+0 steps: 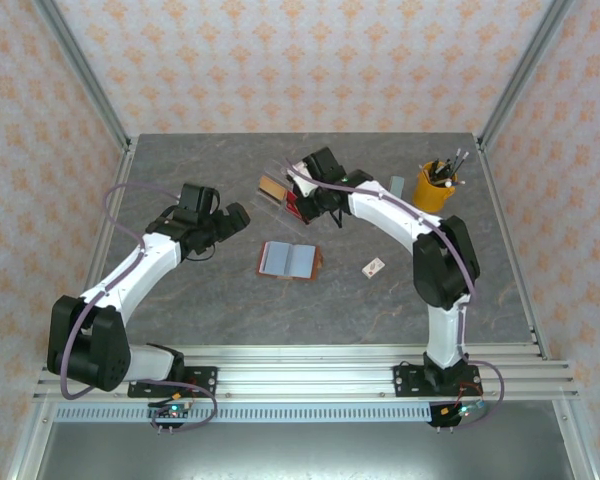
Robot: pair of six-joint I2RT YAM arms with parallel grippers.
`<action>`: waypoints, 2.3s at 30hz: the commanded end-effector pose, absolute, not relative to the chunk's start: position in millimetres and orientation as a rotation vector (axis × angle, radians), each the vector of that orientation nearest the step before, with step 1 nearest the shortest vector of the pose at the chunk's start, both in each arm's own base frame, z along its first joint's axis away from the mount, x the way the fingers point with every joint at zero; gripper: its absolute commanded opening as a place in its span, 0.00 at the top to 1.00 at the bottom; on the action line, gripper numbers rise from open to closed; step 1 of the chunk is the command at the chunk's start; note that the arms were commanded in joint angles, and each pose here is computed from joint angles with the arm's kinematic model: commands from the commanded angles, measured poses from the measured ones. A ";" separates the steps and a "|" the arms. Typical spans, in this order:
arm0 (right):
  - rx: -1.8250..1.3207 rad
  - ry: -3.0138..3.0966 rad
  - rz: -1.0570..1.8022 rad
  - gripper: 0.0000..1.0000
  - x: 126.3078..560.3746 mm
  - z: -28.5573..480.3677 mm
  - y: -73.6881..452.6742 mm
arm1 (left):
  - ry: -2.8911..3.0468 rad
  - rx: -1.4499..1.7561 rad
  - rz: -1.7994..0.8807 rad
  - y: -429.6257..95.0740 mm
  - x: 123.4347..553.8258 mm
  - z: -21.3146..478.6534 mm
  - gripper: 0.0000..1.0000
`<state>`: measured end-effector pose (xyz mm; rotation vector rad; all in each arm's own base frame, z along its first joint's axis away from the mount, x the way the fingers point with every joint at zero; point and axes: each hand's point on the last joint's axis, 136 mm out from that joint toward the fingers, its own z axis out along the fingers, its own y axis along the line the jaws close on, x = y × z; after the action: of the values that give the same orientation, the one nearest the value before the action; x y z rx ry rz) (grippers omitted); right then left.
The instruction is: Take the credit cards out of the card holder
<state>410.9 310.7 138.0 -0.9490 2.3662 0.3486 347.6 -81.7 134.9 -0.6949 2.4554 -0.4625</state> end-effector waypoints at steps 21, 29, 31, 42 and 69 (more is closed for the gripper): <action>-1.148 2.381 0.185 1.00 442.6 105.1 298.2 | 2.540 -0.666 -0.608 -100.4 349.3 113.8 0.00; -1.149 2.374 0.196 0.96 448.9 102.1 304.3 | 2.564 -0.668 -0.621 -103.1 347.2 106.1 0.00; -1.149 2.376 0.192 0.94 449.1 101.7 303.4 | 2.565 -0.664 -0.620 -103.2 347.1 106.0 0.00; -1.076 2.356 0.219 0.78 453.4 125.6 306.8 | 2.576 -0.647 -0.620 -103.9 345.0 105.2 0.00; -0.229 2.629 0.485 0.48 315.6 127.7 321.1 | 2.633 -0.573 -0.307 -63.3 303.0 96.6 0.00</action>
<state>318.5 317.4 143.7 -0.4587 2.5793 0.4940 311.8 -81.2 96.8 -0.5662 2.6348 -0.4250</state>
